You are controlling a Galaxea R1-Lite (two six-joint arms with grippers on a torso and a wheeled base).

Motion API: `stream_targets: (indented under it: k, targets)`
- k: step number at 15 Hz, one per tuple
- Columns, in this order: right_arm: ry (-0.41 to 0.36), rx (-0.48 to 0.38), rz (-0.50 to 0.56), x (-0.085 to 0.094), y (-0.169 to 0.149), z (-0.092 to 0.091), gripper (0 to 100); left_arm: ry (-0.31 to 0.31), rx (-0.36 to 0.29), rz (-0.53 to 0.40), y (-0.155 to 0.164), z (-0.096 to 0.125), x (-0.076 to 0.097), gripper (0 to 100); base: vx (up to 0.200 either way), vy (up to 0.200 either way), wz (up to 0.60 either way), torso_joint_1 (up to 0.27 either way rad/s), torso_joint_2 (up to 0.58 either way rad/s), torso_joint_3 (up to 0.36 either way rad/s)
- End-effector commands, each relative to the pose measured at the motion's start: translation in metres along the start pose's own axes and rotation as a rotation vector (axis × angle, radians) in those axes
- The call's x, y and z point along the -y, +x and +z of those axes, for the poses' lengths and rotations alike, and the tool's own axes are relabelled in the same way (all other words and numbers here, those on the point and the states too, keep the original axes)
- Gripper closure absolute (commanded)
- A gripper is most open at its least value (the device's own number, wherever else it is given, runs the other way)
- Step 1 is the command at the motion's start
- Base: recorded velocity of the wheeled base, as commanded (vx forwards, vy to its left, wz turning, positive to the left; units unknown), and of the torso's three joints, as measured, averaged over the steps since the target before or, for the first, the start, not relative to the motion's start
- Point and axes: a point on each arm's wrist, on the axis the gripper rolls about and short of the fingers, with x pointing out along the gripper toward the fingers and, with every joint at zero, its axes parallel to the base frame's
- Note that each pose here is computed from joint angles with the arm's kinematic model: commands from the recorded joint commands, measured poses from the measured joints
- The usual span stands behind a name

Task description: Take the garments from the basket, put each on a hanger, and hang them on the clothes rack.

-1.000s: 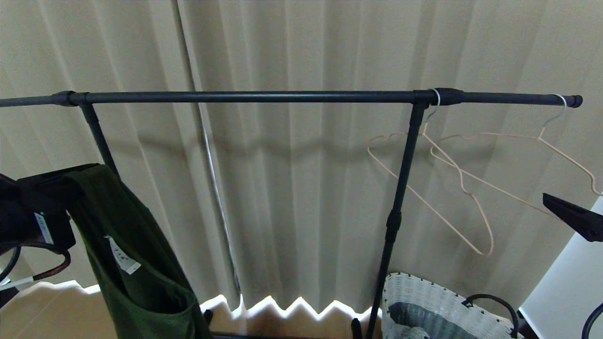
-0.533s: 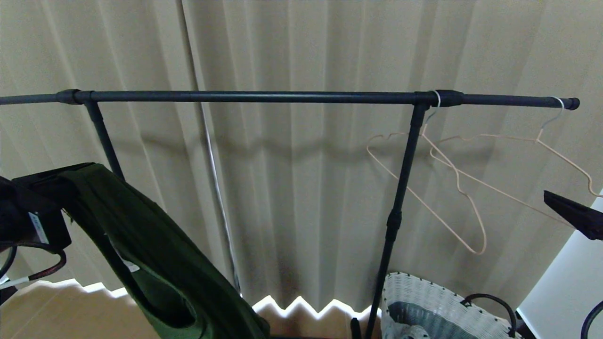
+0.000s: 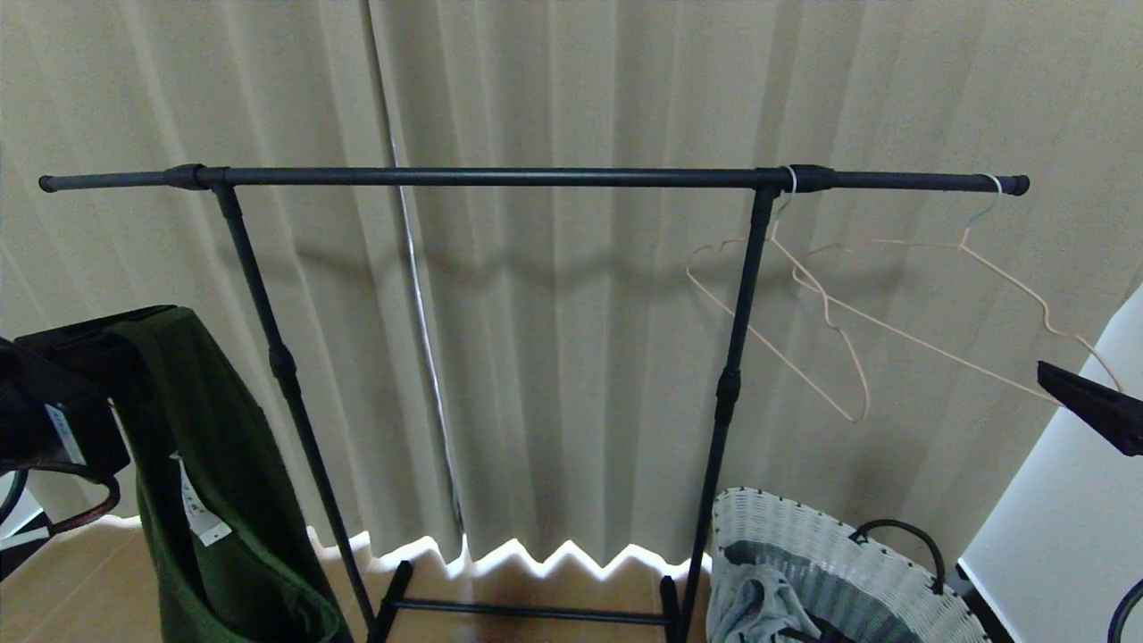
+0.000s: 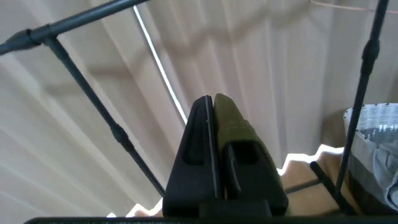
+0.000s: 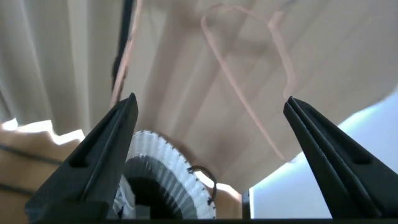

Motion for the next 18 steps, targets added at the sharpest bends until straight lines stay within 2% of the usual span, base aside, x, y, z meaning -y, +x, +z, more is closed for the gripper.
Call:
stream_targets:
  k: [1, 4, 15, 18]
  targets:
    - [0.0, -0.004, 0.001, -0.0002, 0.0004, -0.0006, 0, -0.001, 0.0, 0.001, 0.0005, -0.0001, -0.0001, 100, 0.0, 0.0, 0.0, 0.0, 0.0, 0.0]
    - [0.0, -0.008, 0.003, -0.0005, 0.001, -0.0015, 0, -0.003, 0.007, 0.006, -0.0007, 0.0004, -0.0005, 100, 0.0, 0.0, 0.0, 0.0, 0.0, 0.0]
    - [0.0, -0.002, 0.001, -0.0002, 0.0001, -0.0004, 0, 0.001, -0.002, 0.004, 0.0002, -0.0017, 0.0001, 100, 0.0, -0.2, 0.0, 0.002, 0.0, 0.002]
    - [-0.001, -0.001, 0.001, 0.0, 0.0, 0.0, 0, 0.001, -0.003, 0.0, -0.0002, -0.0023, 0.0005, 100, 0.0, 0.0, 0.0, 0.0, 0.0, 0.0]
